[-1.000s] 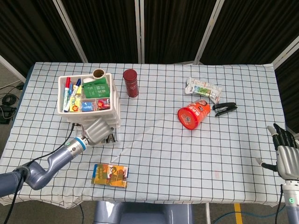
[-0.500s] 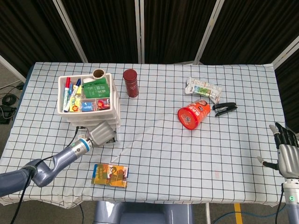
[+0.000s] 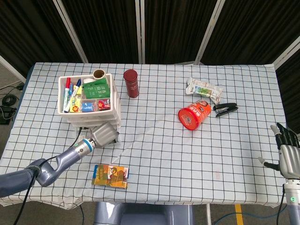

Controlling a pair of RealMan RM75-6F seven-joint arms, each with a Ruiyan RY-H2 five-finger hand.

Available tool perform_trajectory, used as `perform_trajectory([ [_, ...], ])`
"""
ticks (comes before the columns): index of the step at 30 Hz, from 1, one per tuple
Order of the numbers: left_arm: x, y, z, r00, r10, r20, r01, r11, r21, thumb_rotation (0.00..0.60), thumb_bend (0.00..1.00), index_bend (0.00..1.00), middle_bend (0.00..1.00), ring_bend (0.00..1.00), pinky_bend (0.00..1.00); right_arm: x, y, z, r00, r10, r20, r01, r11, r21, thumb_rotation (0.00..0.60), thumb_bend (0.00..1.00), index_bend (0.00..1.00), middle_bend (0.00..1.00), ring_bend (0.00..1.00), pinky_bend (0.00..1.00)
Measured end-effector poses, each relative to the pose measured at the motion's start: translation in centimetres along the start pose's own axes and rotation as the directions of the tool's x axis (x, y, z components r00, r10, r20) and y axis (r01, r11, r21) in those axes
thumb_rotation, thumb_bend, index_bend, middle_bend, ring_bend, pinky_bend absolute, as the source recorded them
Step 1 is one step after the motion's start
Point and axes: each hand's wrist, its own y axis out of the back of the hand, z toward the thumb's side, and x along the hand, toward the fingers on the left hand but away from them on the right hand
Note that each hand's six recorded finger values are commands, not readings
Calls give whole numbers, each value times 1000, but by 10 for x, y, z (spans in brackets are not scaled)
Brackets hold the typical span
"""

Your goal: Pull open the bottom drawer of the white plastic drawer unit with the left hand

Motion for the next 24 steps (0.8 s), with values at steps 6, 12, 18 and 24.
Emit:
perform_trajectory([
  [6, 0, 2, 4, 1000, 17, 27, -17, 1000, 14, 600, 0, 563, 1000, 971, 882, 0, 0, -1, 1000, -2, 3, 2, 1000, 4, 600, 30, 8, 0, 0, 0],
  [12, -1, 1, 4, 998, 38, 55, -40, 999, 29, 600, 0, 581, 1000, 971, 881, -1, -1, -1, 1000, -3, 9, 3, 1000, 11, 600, 30, 8, 0, 0, 0],
  [18, 1, -3, 0, 997, 43, 66, -45, 998, 34, 600, 0, 582, 1000, 971, 882, -2, -3, -2, 1000, -1, 17, 1, 1000, 17, 600, 30, 8, 0, 0, 0],
  [24, 4, -5, -1, 996, 44, 80, -47, 998, 33, 600, 4, 581, 1000, 971, 881, -4, -5, -3, 1000, -3, 25, 2, 1000, 27, 600, 30, 8, 0, 0, 0],
])
